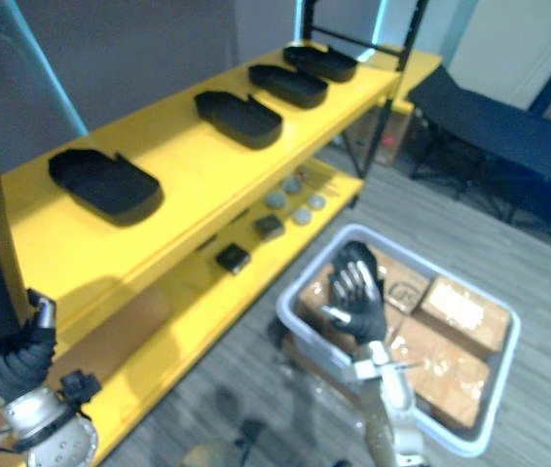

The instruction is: Walk over and take plastic housings, then place them on the shelf

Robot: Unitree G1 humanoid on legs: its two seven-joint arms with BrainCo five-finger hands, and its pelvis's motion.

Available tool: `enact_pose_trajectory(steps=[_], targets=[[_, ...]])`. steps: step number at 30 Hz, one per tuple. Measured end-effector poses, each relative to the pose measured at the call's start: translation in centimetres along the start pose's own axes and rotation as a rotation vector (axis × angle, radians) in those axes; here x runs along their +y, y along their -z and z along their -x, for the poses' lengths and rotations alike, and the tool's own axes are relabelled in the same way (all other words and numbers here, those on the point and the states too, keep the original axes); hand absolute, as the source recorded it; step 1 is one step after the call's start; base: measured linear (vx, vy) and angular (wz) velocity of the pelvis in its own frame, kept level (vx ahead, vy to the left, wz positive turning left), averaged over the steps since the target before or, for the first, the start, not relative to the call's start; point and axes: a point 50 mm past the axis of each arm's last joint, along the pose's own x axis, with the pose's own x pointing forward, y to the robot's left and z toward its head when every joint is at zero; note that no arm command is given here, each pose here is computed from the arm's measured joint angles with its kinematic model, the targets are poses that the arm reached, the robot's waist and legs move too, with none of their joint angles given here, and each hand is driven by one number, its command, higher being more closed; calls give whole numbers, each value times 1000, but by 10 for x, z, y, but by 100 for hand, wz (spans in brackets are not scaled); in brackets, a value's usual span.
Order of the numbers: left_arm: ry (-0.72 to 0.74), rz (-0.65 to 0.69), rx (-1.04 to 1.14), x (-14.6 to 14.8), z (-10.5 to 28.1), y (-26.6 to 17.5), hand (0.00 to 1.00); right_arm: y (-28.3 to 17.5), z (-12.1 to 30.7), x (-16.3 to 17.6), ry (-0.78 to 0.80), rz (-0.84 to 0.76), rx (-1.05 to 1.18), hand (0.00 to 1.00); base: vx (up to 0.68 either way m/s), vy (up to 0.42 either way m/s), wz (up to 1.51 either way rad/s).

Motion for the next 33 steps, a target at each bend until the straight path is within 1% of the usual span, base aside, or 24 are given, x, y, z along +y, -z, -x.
enact_pose_trajectory(steps=[1, 4, 7, 10, 14, 19, 26, 33], targets=[[7, 19, -14, -3, -2, -2, 100, 0, 0, 0, -3, 14, 2, 0, 82, 89, 87], [69, 144, -113, -25, -12, -17, 100, -2, 1, -1, 8, 78, 5, 0, 97, 33, 119], [127, 202, -154, -43, -17, -20, 100, -8, 12, -11, 63, 113, -8, 0, 89, -15, 116], [143, 186, -118, -42, -14, -15, 100, -14, 14, -16, 72, 170, -31, 0, -14, -18, 22], [138, 168, -100, -39, -14, -11, 100, -25, 5, -12, 34, 215, -116, 0, -112, -50, -32], [125, 157, -95, -37, -13, -10, 100, -27, 6, -6, 1, 271, -141, 0, -185, -45, -35], [56, 130, -116, -31, -16, -11, 100, -27, 16, -9, 45, 276, -148, 0, -75, -12, -19], [0, 135, -104, -29, -17, -12, 100, -31, 17, -11, 133, 300, -196, 0, 3, 17, 12]])
